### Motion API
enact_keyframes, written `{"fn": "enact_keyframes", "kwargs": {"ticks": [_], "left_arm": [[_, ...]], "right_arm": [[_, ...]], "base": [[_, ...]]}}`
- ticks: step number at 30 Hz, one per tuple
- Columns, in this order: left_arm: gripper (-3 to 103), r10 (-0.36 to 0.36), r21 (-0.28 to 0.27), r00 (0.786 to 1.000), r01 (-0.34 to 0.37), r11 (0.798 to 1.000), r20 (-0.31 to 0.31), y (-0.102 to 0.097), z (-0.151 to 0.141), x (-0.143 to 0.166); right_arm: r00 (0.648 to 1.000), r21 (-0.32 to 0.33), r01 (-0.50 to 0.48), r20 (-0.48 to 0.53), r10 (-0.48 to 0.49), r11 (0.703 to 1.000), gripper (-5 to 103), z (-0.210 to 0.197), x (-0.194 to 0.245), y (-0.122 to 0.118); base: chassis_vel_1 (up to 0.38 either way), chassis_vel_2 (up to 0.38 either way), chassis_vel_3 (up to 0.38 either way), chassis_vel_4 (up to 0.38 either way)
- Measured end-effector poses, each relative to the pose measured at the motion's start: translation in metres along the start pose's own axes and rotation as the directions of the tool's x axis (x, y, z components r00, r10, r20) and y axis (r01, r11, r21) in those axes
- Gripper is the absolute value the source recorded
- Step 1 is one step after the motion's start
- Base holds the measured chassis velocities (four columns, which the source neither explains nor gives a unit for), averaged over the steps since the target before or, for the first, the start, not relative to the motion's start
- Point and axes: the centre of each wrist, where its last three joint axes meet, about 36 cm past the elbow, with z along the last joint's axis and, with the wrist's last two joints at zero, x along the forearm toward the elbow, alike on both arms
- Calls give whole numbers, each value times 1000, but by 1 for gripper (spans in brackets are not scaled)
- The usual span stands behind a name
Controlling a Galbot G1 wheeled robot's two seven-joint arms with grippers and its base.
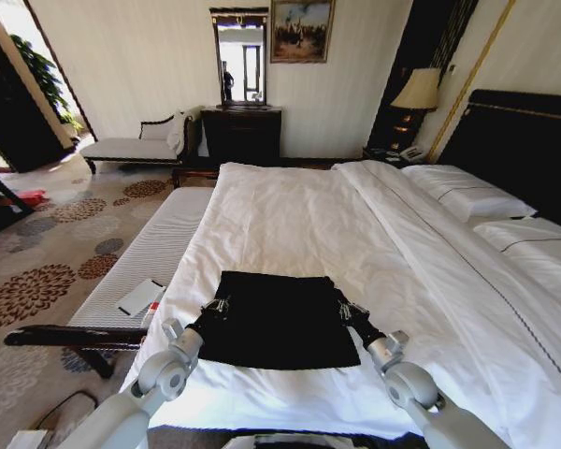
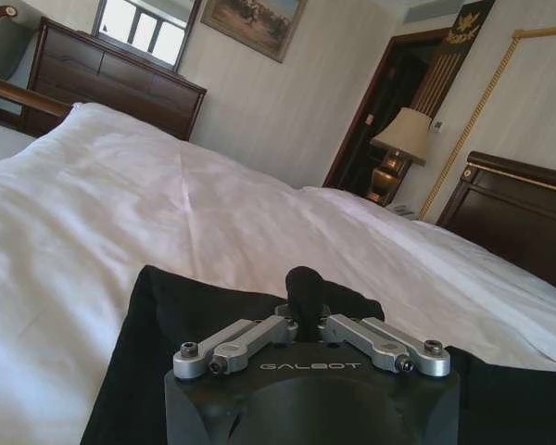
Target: Fold the clothes on the bed.
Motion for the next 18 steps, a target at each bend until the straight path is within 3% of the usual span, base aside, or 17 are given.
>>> {"fn": "enact_keyframes", "kwargs": {"ticks": [9,18], "left_arm": [[1,-18,1,1000,18,1000,-19,-5,21,24],[1,-46,2,999,46,999,-28,-3,39,24]], "right_arm": [[1000,3,0,-15,0,1000,2,11,21,8],[999,-6,-8,-42,8,1000,2,30,28,13]], "base": [[0,0,0,0],[0,0,0,0]]}}
